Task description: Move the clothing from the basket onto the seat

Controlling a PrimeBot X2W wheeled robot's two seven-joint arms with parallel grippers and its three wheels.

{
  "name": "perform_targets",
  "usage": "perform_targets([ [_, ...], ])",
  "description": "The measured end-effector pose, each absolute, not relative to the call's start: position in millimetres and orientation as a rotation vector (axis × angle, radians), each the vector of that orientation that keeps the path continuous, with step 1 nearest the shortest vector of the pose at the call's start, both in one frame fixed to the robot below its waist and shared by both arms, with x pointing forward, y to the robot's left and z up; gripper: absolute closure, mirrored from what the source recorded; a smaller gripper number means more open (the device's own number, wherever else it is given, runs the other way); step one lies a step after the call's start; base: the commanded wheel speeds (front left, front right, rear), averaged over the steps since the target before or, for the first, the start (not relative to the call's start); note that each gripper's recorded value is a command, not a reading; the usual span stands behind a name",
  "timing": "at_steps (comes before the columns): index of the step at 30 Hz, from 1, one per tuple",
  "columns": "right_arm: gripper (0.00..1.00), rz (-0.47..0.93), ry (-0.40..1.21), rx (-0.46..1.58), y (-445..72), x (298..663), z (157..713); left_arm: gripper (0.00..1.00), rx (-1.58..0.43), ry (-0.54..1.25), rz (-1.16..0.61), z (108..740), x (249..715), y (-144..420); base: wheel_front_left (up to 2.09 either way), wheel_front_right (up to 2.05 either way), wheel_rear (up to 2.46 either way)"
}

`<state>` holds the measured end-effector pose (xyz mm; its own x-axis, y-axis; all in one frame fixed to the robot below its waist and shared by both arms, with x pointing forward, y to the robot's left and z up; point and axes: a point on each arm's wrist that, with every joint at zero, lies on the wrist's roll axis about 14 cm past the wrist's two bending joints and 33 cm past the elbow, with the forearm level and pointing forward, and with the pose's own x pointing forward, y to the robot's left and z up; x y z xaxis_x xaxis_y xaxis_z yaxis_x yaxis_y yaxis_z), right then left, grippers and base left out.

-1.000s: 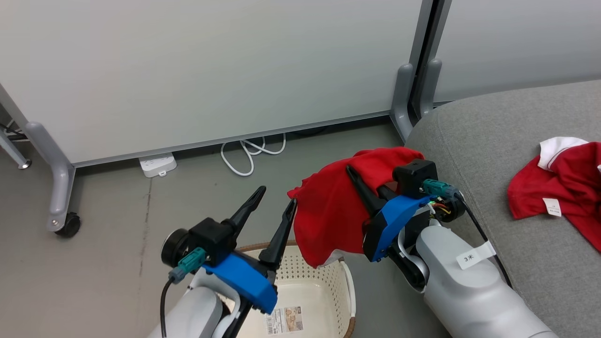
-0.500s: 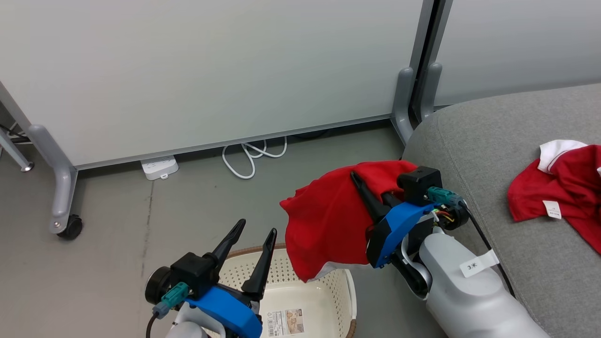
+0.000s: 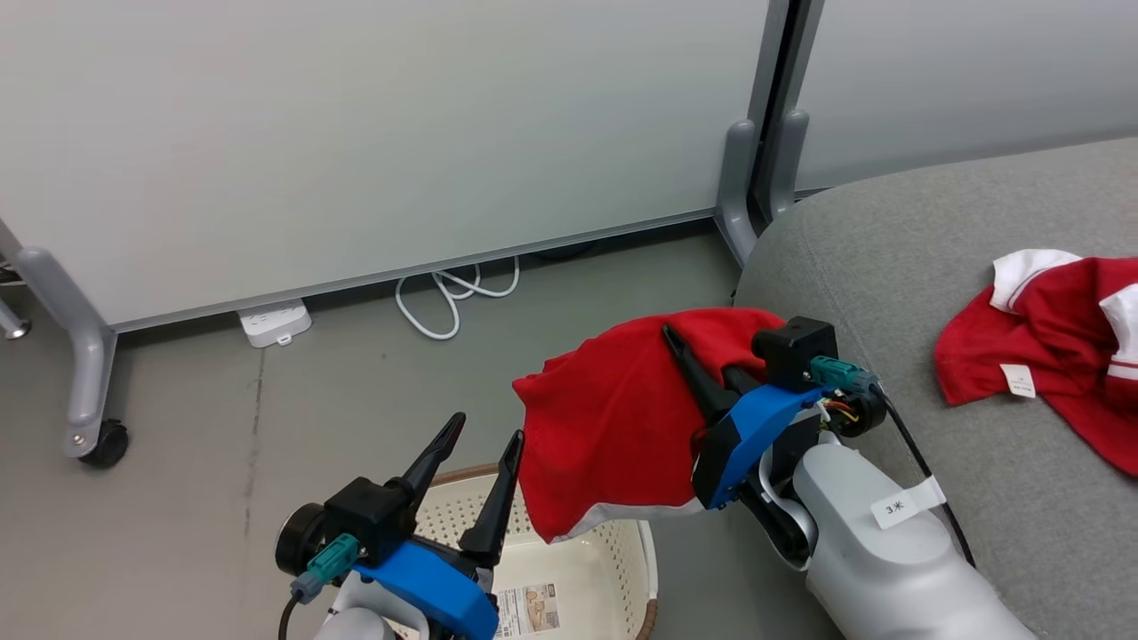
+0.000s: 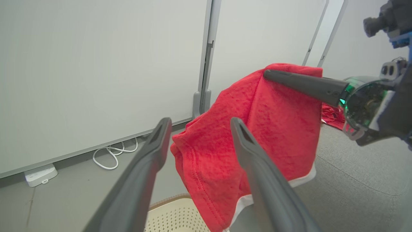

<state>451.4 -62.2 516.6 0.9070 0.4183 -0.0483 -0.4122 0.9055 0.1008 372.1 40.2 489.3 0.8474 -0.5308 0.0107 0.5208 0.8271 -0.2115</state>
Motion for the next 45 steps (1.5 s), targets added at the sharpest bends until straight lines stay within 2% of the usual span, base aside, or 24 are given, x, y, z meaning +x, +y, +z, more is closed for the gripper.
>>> perform_targets([
  [17,1.0,0.212,0.056,0.102,-149.4,437.3,517.4,0.0,-0.218,0.067,-0.765,488.9,378.1,-30.1,0.0,0.0,0.0],
  [34,1.0,-0.032,0.052,0.102,-238.7,396.5,513.7,0.0,-0.227,0.09,-0.987,484.7,373.9,-104.7,0.0,0.0,0.0],
  [45,1.0,-0.116,0.064,0.111,-264.6,381.7,506.5,0.0,-0.228,0.113,-1.074,477.4,367.1,-129.5,0.0,0.0,0.0],
])
